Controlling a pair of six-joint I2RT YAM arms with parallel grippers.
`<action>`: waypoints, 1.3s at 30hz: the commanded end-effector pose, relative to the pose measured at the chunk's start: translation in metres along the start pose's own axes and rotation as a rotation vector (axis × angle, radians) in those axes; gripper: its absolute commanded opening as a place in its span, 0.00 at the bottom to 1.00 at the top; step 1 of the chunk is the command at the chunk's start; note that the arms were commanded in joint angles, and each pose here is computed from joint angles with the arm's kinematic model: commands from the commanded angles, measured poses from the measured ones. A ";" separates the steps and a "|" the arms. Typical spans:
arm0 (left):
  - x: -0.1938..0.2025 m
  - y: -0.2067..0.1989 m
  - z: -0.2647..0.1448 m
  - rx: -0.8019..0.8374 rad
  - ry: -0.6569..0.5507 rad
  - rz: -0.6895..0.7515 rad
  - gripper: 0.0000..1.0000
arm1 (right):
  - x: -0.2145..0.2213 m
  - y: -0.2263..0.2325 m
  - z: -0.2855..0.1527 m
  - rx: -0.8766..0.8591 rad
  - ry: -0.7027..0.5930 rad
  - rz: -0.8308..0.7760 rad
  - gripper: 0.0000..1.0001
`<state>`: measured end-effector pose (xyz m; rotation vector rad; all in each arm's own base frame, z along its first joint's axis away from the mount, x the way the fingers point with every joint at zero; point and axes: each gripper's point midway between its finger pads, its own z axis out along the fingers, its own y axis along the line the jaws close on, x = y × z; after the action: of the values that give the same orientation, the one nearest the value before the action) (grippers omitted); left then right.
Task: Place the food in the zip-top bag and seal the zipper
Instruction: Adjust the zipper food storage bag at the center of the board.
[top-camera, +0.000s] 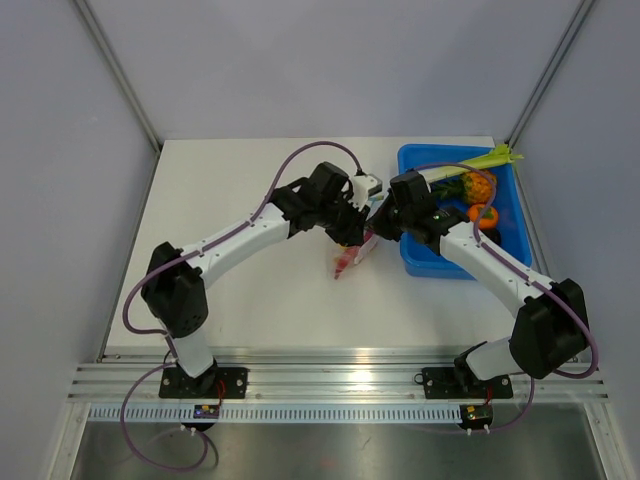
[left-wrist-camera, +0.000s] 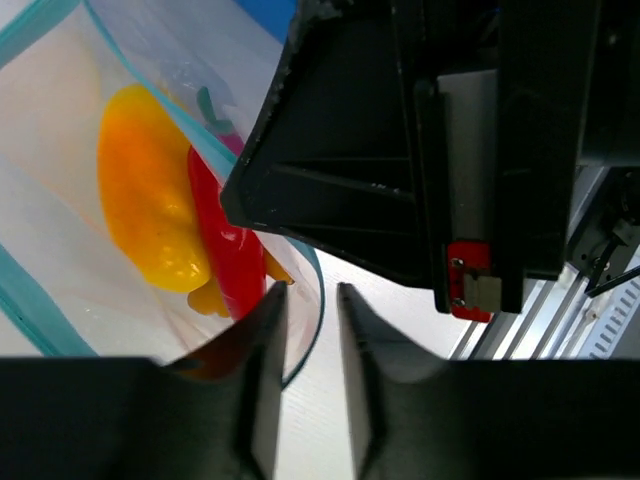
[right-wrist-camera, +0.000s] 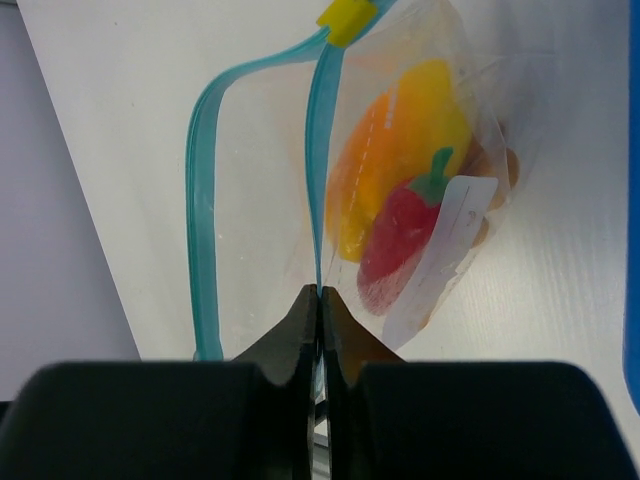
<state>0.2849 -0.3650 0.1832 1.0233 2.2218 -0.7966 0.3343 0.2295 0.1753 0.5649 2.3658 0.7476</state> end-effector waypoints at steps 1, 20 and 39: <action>-0.007 -0.009 0.005 0.069 -0.025 0.033 0.13 | -0.011 0.029 -0.017 -0.093 -0.026 0.014 0.09; 0.017 -0.003 -0.036 0.235 -0.037 0.183 0.00 | -0.054 0.038 -0.088 -0.285 -0.238 -0.637 0.75; 0.054 0.038 -0.071 -0.010 0.005 0.546 0.00 | -0.024 0.001 -0.070 -0.410 -0.388 -1.140 0.67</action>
<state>0.2522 -0.2754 0.1690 1.5163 1.9032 -0.6576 0.3026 0.1841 0.2214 -0.5835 1.8282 0.5074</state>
